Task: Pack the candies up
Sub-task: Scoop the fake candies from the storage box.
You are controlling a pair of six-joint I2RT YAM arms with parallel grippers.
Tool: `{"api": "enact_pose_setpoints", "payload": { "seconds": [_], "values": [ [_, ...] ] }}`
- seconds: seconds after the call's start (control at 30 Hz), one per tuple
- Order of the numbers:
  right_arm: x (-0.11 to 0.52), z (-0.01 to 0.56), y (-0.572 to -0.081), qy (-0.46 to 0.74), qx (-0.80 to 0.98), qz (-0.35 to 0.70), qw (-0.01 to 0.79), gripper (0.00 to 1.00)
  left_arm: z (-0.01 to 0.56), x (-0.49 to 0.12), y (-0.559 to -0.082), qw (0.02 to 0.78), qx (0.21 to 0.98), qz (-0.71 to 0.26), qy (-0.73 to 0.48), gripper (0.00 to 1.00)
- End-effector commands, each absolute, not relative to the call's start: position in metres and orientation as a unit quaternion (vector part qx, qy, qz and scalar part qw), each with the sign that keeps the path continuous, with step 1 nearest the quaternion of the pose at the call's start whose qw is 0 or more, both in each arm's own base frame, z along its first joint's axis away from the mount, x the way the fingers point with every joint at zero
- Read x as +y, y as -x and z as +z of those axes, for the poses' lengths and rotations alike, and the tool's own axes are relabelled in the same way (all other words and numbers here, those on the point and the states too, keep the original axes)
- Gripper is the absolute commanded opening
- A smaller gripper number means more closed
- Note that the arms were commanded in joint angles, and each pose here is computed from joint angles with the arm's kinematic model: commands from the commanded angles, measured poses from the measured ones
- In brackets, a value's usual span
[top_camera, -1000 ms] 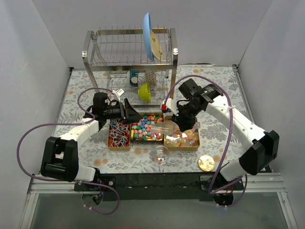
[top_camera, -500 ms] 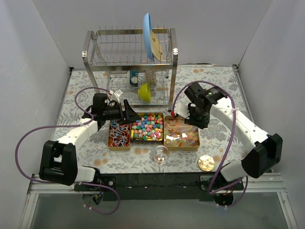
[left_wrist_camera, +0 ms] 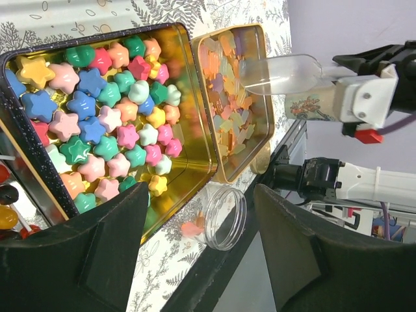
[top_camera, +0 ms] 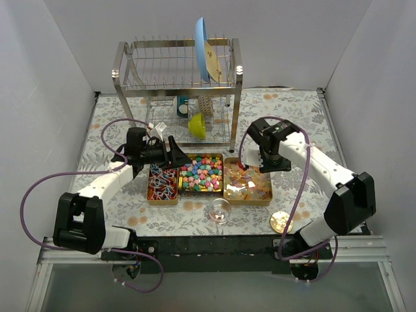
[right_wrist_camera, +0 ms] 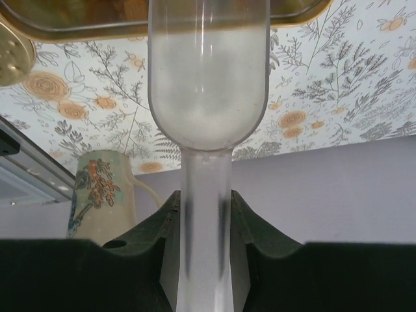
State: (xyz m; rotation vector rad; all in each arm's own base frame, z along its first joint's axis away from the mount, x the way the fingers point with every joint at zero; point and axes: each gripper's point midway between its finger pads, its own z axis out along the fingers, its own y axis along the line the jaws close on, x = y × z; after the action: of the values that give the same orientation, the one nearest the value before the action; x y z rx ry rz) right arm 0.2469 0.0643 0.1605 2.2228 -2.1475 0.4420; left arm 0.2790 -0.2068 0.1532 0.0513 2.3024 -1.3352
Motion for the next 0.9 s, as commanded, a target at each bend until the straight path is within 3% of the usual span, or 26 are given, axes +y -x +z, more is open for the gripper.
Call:
{"api": "enact_pose_setpoints", "payload": {
  "seconds": [0.0, 0.5, 0.87],
  "values": [
    [0.058, 0.164, -0.261, -0.743, -0.641, 0.185, 0.050, 0.01, 0.157, -0.203, -0.275, 0.256, 0.838, -0.481, -0.028, 0.65],
    [0.085, 0.163, -0.292, -0.764, -0.558, 0.302, 0.116, 0.01, 0.141, -0.184, -0.277, 0.256, 0.878, -0.405, -0.012, 0.63],
    [0.121, 0.120, -0.253, -0.772, -0.580, 0.232, 0.120, 0.01, 0.130, -0.172, -0.253, 0.256, 0.888, -0.382, -0.002, 0.63]
  ]
}}
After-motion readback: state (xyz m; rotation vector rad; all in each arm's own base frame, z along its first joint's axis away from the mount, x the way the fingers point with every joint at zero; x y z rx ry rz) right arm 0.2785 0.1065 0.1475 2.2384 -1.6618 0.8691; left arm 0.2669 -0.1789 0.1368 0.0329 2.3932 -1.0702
